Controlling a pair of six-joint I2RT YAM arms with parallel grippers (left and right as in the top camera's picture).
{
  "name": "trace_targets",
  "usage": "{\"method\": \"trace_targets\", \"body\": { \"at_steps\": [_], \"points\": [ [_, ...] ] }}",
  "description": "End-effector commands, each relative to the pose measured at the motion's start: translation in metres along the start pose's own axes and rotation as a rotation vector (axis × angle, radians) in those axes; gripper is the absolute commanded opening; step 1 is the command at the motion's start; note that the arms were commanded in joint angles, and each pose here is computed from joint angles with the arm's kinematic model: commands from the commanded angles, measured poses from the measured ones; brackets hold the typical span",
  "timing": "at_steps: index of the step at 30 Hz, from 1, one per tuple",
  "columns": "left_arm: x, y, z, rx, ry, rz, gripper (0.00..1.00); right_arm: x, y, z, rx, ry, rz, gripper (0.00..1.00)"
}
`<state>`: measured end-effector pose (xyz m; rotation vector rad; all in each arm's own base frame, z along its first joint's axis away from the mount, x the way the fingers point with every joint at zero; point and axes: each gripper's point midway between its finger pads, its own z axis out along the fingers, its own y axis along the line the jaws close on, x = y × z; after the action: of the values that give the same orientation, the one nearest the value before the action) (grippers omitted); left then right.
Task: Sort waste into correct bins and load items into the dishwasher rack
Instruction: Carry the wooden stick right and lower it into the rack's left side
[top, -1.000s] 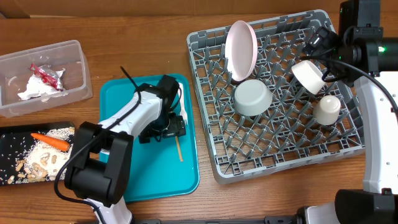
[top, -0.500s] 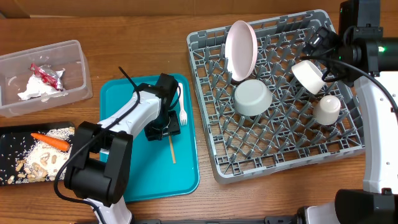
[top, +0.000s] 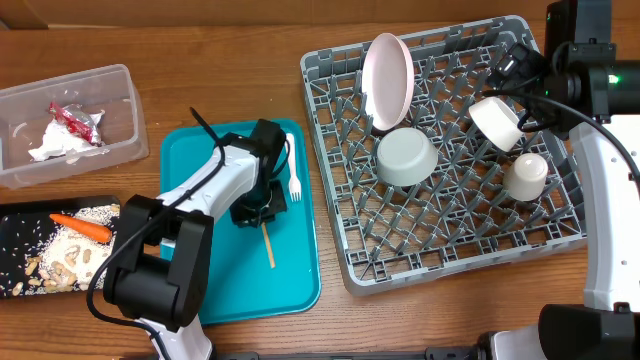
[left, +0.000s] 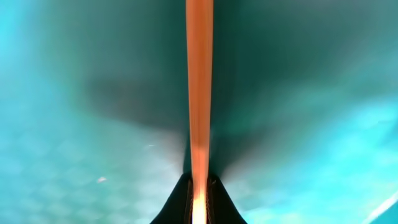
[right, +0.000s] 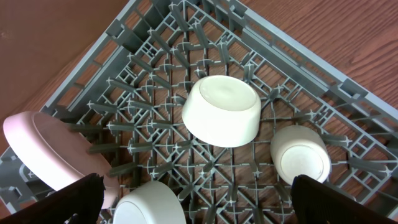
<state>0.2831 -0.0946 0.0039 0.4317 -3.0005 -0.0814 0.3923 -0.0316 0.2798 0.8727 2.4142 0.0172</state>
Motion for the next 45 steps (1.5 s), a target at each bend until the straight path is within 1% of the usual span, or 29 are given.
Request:
{"method": "trace_targets", "body": {
  "at_steps": [1, 5, 6, 8, 11, 14, 17, 18, 19, 22, 26, 31, 32, 35, 37, 41, 42, 45],
  "points": [
    [-0.025, 0.021, -0.024, -0.071, -0.044, -0.057, 0.04, -0.006, 0.0, -0.008, -0.006, -0.028, 0.007, 1.0],
    [-0.056, 0.031, -0.067, -0.046, -0.104, -0.083, 0.04, -0.007, -0.001, -0.008, -0.006, -0.028, 0.008, 1.0],
    [-0.071, 0.037, -0.089, -0.021, -0.137, -0.108, 0.04, -0.007, -0.001, -0.008, -0.006, -0.028, 0.008, 1.0],
    [-0.086, 0.046, -0.113, 0.008, -0.171, -0.154, 0.04, -0.007, -0.001, -0.008, -0.006, -0.028, 0.008, 1.0],
    [-0.105, 0.064, -0.144, 0.075, -0.211, -0.233, 0.04, -0.007, -0.001, -0.008, -0.006, -0.028, 0.008, 1.0],
    [-0.122, 0.083, -0.166, 0.171, -0.237, -0.333, 0.04, -0.007, -0.001, -0.008, -0.006, -0.028, 0.008, 1.0],
    [-0.136, 0.109, -0.173, 0.276, -0.236, -0.468, 0.04, -0.007, -0.001, -0.008, -0.006, -0.028, 0.008, 1.0],
    [-0.141, 0.122, -0.174, 0.335, -0.224, -0.515, 0.04, -0.007, -0.001, -0.008, -0.006, -0.028, 0.007, 1.0],
    [-0.143, 0.14, -0.173, 0.359, -0.217, -0.564, 0.04, -0.006, 0.0, -0.008, -0.006, -0.028, 0.007, 1.0],
    [-0.142, 0.164, -0.171, 0.351, -0.218, -0.598, 0.04, -0.006, 0.0, -0.008, -0.006, -0.028, 0.007, 1.0],
    [-0.141, 0.17, -0.17, 0.344, -0.218, -0.578, 0.04, -0.007, -0.001, -0.008, -0.006, -0.028, 0.008, 1.0],
    [-0.138, 0.145, -0.173, 0.376, -0.205, -0.499, 0.04, -0.006, 0.0, -0.008, -0.006, -0.028, 0.007, 1.0],
    [-0.137, 0.128, -0.177, 0.409, -0.198, -0.456, 0.04, -0.007, -0.001, -0.008, -0.006, -0.028, 0.008, 1.0],
    [-0.134, 0.098, -0.186, 0.46, -0.192, -0.386, 0.04, -0.006, 0.0, -0.008, -0.006, -0.028, 0.007, 1.0],
    [-0.131, 0.068, -0.196, 0.503, -0.194, -0.314, 0.04, -0.006, 0.0, -0.008, -0.006, -0.028, 0.007, 1.0],
    [-0.122, 0.013, -0.21, 0.528, -0.225, -0.172, 0.04, -0.006, 0.0, -0.008, -0.006, -0.028, 0.007, 1.0],
    [-0.117, -0.008, -0.212, 0.528, -0.236, -0.132, 0.04, -0.007, -0.001, -0.008, -0.006, -0.028, 0.008, 1.0],
    [-0.108, -0.045, -0.212, 0.505, -0.262, -0.098, 0.04, -0.006, 0.0, -0.008, -0.006, -0.028, 0.007, 1.0]
  ]
}}
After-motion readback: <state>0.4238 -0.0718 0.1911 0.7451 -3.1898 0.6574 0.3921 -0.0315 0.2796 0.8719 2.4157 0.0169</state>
